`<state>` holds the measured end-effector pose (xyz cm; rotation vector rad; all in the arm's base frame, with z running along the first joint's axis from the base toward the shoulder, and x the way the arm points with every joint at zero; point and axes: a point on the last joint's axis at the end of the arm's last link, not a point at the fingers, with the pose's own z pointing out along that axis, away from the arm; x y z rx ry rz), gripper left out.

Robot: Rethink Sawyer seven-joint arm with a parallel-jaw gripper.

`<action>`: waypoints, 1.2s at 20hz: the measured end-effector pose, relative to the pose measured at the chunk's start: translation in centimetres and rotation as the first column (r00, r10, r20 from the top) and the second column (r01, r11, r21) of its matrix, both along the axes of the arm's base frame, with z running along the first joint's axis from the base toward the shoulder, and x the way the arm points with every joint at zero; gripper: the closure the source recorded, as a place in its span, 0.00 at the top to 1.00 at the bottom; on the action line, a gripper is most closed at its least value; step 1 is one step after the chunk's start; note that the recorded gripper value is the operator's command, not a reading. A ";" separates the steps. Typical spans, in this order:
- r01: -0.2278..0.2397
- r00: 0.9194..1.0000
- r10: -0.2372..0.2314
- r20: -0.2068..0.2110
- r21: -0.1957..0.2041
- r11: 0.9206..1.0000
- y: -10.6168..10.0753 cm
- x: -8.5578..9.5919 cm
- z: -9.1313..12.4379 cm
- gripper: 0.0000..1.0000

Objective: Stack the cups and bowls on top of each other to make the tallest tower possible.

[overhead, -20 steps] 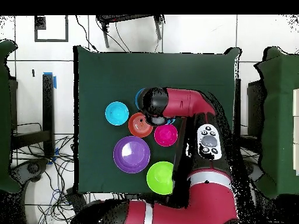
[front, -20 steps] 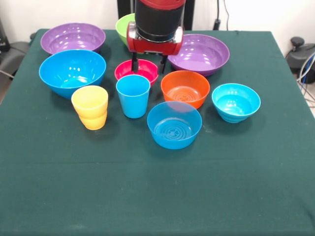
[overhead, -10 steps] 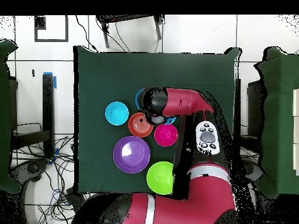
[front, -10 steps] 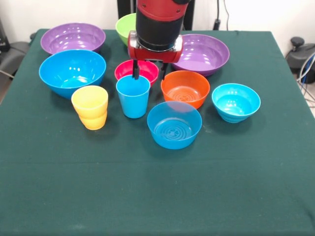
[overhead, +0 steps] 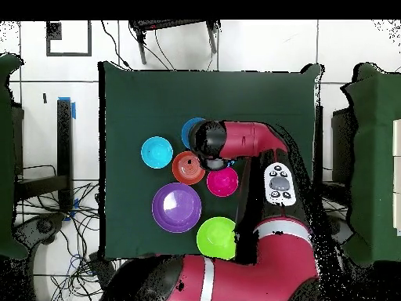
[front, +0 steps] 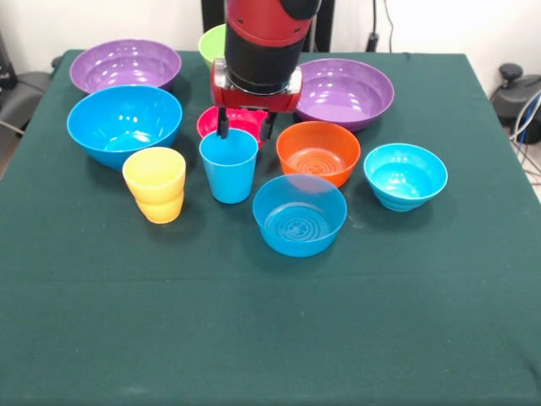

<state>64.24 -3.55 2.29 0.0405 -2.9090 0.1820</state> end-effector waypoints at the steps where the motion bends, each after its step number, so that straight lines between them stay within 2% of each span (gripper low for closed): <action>1: -0.003 1.000 0.003 -0.001 -0.003 1.000 -0.2 -0.1 0.0 1.00; 6: -0.006 1.000 0.006 -0.001 -0.012 1.000 -1.7 -0.3 -0.3 1.00; 13: -0.006 1.000 0.006 0.027 -0.001 1.000 -2.5 0.1 -0.6 1.00; 24: -0.016 0.998 0.015 0.059 0.027 1.000 -1.5 0.6 -1.0 1.00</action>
